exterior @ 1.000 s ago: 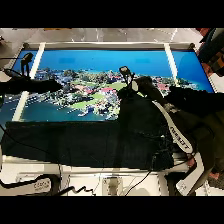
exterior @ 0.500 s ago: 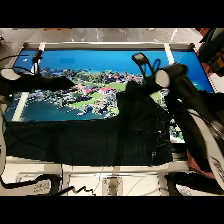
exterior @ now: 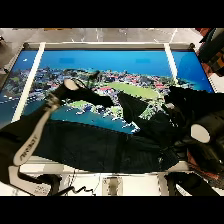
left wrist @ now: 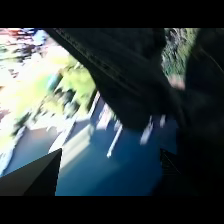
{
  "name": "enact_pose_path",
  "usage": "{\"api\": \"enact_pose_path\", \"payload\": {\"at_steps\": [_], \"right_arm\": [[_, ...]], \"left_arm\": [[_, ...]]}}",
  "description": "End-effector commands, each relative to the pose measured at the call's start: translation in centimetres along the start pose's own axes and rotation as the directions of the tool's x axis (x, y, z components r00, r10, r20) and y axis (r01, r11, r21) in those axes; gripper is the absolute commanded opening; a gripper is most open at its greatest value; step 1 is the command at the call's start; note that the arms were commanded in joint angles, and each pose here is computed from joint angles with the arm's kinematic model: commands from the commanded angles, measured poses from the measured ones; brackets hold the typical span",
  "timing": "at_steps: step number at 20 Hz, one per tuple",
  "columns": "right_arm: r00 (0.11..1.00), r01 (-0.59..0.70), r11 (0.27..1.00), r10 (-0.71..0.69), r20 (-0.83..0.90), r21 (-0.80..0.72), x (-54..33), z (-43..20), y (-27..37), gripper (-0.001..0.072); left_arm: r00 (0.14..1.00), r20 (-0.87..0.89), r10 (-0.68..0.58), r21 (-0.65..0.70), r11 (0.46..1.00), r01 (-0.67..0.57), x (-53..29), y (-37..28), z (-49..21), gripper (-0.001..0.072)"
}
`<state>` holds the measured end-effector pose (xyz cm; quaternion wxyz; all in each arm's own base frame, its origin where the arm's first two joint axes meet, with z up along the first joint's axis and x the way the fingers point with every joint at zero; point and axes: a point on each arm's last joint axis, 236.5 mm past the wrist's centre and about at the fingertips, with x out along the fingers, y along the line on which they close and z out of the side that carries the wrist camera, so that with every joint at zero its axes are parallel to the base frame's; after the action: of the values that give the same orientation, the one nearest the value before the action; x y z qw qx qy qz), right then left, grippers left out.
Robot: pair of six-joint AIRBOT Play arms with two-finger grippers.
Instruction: Fold the clothes and pants, and hang the long-sleeved shirts on hangers.
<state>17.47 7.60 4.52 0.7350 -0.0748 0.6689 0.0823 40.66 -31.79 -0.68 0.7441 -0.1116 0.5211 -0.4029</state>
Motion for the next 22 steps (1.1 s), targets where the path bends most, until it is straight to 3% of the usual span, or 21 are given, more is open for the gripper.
{"api": "enact_pose_path", "payload": {"at_steps": [1, 8, 11, 13, 14, 15, 20, 22], "right_arm": [[0.999, -0.026, 0.998, 0.025, 0.025, 0.05, 0.6, -1.2, 0.3, 0.0032], [0.978, -0.124, 0.991, 0.114, 0.173, 0.043, 0.1, 2.3, 2.4, 0.0032], [0.978, -0.124, 0.991, 0.114, 0.177, 0.043, 0.1, 2.4, 2.4, 0.0032], [0.977, -0.124, 0.991, 0.115, 0.178, 0.043, 0.1, 2.5, 2.4, 0.0032], [0.977, -0.124, 0.991, 0.115, 0.178, 0.043, 0.1, 2.5, 2.4, 0.0032], [0.977, -0.125, 0.991, 0.115, 0.177, 0.043, 0.1, 2.5, 2.4, 0.0032], [0.977, -0.124, 0.991, 0.115, 0.178, 0.043, 0.1, 2.5, 2.4, 0.0032], [0.977, -0.124, 0.991, 0.115, 0.178, 0.043, 0.1, 2.5, 2.4, 0.0032]], "left_arm": [[0.99, 0.112, 0.09, -0.181, 0.981, -0.069, 5.6, 1.4, 1.6, 0.0694], [0.962, 0.225, 0.156, -0.346, 0.936, -0.07, 9.0, 5.8, 3.3, 0.0688], [0.959, 0.248, 0.136, -0.32, 0.946, -0.052, 10.0, 5.2, 5.2, 0.0625], [0.956, 0.264, 0.124, -0.305, 0.951, -0.039, 10.7, 5.0, 6.5, 0.0526], [0.959, 0.259, 0.117, -0.311, 0.95, -0.032, 11.2, 5.1, 6.6, 0.0513], [0.963, 0.247, 0.108, -0.313, 0.949, -0.026, 11.7, 5.1, 6.5, 0.0376], [0.967, 0.236, 0.098, -0.308, 0.951, -0.021, 12.3, 5.2, 6.5, 0.0042], [0.961, 0.258, 0.096, -0.295, 0.955, -0.016, 11.8, 5.0, 7.5, 0.0016]]}}
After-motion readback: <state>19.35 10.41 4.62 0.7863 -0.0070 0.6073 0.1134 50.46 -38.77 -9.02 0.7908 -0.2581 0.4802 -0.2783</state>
